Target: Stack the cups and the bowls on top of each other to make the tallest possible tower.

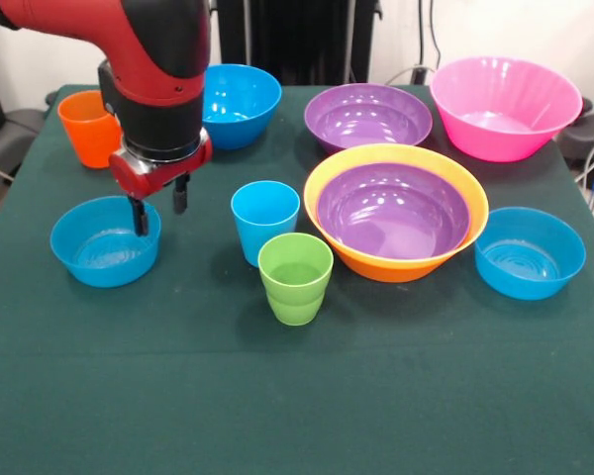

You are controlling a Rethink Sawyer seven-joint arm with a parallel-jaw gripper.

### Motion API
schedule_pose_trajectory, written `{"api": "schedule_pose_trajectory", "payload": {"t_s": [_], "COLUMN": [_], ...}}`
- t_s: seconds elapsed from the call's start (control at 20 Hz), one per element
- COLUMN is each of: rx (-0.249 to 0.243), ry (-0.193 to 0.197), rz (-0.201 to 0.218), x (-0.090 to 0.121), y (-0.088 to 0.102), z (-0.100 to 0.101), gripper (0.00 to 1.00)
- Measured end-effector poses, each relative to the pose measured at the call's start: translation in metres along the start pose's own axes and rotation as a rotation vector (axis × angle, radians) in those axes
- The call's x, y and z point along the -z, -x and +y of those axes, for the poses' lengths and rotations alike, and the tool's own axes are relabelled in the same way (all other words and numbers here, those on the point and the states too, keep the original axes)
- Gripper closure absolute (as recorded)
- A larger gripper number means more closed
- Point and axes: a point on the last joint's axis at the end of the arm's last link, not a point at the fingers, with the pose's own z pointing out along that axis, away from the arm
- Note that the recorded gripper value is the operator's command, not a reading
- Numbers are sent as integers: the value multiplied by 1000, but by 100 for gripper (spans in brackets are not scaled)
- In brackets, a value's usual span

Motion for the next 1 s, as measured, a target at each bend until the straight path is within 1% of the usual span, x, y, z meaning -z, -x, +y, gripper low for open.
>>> {"api": "schedule_pose_trajectory", "payload": {"t_s": [0.25, 0.5, 0.7, 0.75, 1.0], "rx": [-8, -16, -21, -21, -17], "ry": [-13, -16, -10, -3, 19], "rz": [30, 48, 64, 69, 75], "x": [-3, -9, -18, -23, -36], "y": [-13, -22, -29, -31, -32], "z": [-6, -10, -10, -8, 1], "gripper": [0, 0, 0, 0, 0]}}
